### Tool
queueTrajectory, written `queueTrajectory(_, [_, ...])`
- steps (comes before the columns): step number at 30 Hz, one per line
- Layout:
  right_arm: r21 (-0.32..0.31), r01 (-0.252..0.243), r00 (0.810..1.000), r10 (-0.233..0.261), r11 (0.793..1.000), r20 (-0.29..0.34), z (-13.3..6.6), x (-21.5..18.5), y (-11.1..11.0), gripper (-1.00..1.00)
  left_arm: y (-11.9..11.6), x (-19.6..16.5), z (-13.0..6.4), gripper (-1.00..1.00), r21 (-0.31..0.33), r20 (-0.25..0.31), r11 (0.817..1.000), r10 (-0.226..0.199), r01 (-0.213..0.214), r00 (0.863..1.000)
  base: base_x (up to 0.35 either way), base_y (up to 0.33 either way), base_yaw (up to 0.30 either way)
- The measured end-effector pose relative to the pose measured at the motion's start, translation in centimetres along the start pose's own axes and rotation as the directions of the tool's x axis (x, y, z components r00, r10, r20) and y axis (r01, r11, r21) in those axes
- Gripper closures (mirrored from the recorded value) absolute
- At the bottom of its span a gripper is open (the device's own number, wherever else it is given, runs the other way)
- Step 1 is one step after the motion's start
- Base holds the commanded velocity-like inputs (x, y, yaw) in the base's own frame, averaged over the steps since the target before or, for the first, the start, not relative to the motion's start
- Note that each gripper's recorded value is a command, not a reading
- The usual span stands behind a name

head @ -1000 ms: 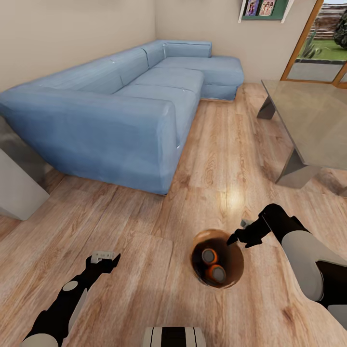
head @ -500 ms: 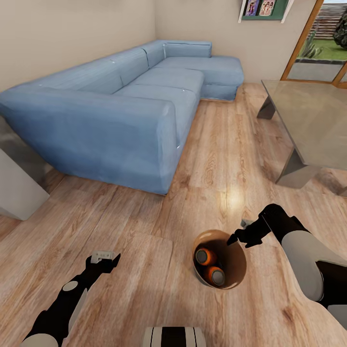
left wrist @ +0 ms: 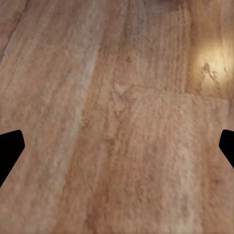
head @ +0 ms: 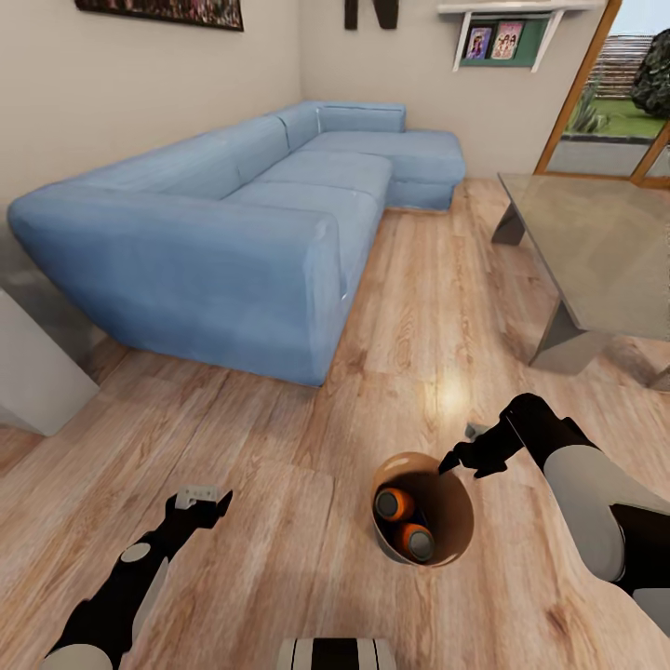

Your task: Put the three can of soda from the living room inside the tash can in the kitchen.

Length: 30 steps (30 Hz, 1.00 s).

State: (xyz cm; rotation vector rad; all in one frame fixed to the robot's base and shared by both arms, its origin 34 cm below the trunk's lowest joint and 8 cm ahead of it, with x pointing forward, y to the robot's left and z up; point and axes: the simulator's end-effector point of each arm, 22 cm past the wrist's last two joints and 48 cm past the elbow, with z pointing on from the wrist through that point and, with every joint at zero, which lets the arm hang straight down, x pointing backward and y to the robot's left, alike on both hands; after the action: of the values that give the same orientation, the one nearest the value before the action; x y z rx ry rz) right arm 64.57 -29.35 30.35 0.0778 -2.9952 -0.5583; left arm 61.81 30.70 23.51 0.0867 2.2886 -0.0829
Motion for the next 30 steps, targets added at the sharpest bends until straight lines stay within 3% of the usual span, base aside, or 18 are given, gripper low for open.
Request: queueTrajectory(30, [0.023,0.033,0.993,-0.035,0.999,0.113,-7.2,-1.0,1.7,-1.00,-0.1,-6.3,-2.5,-1.00,-0.001,0.103,1.000,0.007,-0.007,0.995,0.000,0.000,0.000])
